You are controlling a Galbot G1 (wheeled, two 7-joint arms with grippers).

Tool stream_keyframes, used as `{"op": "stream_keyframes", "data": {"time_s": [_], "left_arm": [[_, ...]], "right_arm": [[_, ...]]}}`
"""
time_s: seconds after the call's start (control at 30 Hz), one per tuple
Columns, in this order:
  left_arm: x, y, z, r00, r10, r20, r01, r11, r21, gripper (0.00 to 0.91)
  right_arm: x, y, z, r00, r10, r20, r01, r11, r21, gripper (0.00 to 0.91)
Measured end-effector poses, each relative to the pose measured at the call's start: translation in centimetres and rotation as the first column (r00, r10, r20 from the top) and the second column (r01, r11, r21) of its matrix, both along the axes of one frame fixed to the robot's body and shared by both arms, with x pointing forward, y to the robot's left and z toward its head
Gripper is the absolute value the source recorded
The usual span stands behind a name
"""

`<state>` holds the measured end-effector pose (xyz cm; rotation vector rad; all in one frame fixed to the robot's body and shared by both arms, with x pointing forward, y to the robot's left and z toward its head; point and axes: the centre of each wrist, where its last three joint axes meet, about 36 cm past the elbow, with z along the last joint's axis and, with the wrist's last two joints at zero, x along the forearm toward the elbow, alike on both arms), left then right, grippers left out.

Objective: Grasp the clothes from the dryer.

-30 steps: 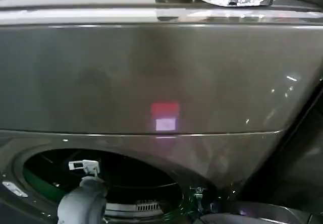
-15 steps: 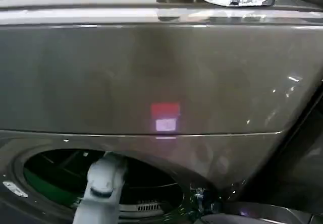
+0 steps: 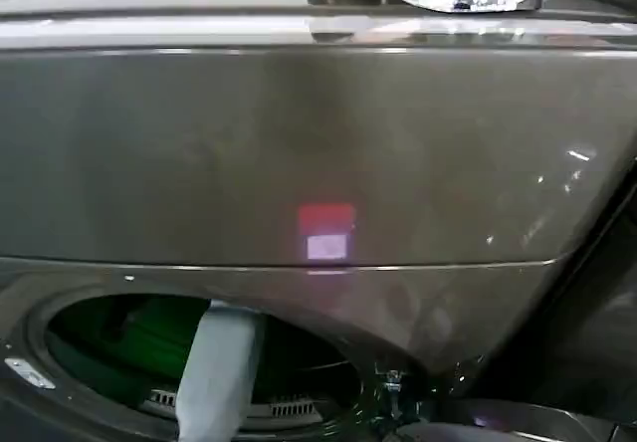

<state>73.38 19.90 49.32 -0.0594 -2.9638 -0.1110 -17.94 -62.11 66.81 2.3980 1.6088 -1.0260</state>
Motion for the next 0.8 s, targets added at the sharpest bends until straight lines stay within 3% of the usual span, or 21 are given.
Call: {"op": "stream_keyframes", "data": {"time_s": [0.23, 0.5, 0.67, 0.8], "left_arm": [[0.7, 0.1, -0.1, 0.999, -0.040, -0.021, 0.041, 0.998, 0.041, 0.907], [2.3, 0.3, 1.8, 0.986, -0.153, -0.063, 0.164, 0.960, 0.227, 0.907], [3.3, 0.0, 3.0, 0.966, -0.224, -0.132, 0.259, 0.862, 0.436, 0.907], [3.7, -0.5, 3.1, 0.943, -0.255, -0.213, 0.332, 0.720, 0.610, 0.907]], "right_arm": [[0.0, -0.1, -0.1, 1.000, 0.004, 0.002, -0.004, 1.000, 0.003, 0.907], [0.0, -0.3, -0.1, 1.000, 0.009, 0.006, -0.009, 1.000, 0.002, 0.907], [0.4, -0.3, -0.3, 1.000, 0.016, 0.007, -0.016, 1.000, 0.002, 0.907], [0.2, -0.3, -0.3, 1.000, 0.013, 0.006, -0.013, 1.000, 0.003, 0.907]]}}
